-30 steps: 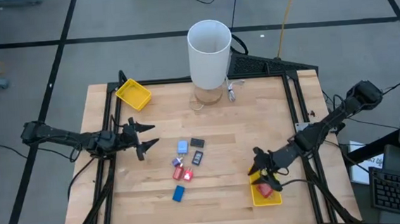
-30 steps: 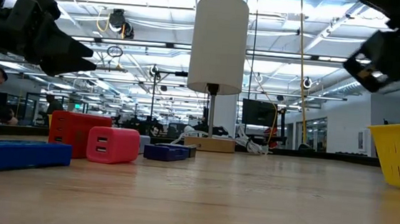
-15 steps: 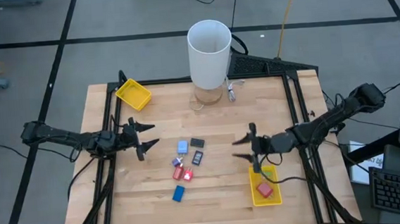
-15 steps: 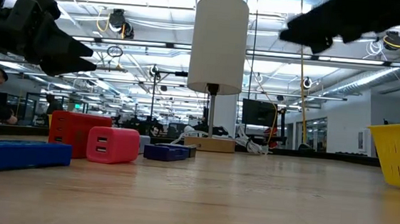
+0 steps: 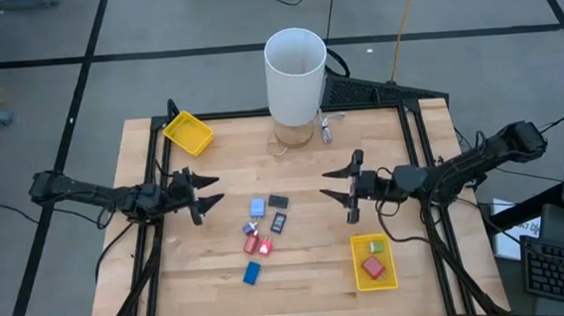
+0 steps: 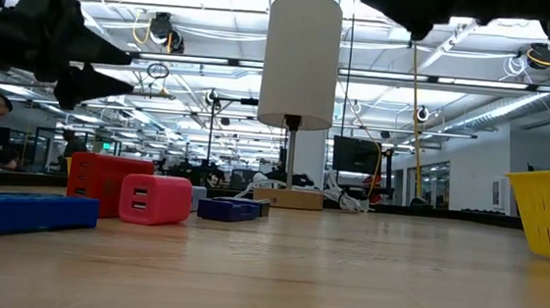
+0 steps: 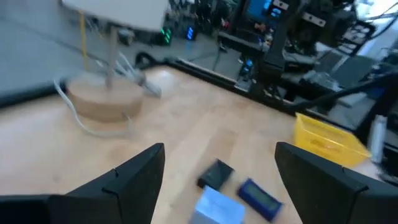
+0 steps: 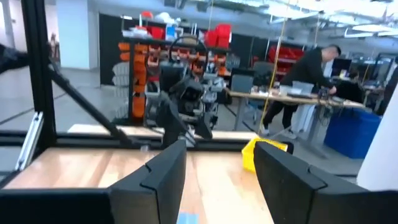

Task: Pick & Place Office items
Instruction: Put the blue charger adapter into the bottom yellow bin

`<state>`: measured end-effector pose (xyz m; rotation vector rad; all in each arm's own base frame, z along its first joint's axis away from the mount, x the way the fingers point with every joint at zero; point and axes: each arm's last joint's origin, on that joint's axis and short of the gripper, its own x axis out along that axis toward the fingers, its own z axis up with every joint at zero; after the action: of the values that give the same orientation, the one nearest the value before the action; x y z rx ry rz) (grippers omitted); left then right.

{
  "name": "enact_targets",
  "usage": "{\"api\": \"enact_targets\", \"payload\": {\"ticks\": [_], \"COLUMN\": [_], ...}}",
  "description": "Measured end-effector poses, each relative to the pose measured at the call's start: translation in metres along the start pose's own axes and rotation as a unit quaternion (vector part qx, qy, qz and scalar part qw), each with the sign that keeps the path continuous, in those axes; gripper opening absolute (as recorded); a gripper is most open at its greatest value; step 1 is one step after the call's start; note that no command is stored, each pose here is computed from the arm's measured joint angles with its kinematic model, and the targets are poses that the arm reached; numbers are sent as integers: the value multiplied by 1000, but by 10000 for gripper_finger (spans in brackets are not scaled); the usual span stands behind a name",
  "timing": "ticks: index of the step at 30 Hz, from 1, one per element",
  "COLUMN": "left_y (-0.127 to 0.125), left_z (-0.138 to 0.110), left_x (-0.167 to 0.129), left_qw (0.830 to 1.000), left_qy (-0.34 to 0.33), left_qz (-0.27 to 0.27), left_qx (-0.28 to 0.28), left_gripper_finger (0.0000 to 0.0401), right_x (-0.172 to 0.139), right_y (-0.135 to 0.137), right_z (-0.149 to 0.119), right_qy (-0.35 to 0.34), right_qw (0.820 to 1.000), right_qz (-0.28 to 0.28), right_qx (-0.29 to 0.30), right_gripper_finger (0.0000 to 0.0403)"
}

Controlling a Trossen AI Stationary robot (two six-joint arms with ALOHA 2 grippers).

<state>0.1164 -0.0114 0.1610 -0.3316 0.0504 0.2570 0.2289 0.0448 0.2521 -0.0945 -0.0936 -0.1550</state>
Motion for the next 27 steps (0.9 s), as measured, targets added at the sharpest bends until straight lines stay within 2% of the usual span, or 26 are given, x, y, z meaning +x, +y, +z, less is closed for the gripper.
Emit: {"api": "enact_targets", "payload": {"ticks": [4, 8, 17, 22, 27], "left_y": [-2, -5, -17, -22, -33], "left_z": [-8, -13, -18, -24, -32], "left_x": [4, 9, 32, 50, 73], "left_qw": [999, 998, 990, 977, 964], "left_qy": [43, 60, 136, 170, 220], "left_qz": [-15, -7, 38, 88, 82], "left_qx": [-29, -31, 18, 91, 124], "left_gripper_finger": [297, 294, 296, 296, 296], "right_x": [-7, -12, -16, -16, -16], "right_y": [-1, -4, -5, -5, -5], "right_z": [-16, -20, -22, -22, -22], "right_qy": [17, -8, -26, -26, -25], "right_qw": [1000, 1000, 999, 999, 999], "right_qz": [2, -4, -7, -6, -6], "right_qx": [7, 22, 28, 28, 28], "right_gripper_finger": [180, 180, 180, 180, 180]}}
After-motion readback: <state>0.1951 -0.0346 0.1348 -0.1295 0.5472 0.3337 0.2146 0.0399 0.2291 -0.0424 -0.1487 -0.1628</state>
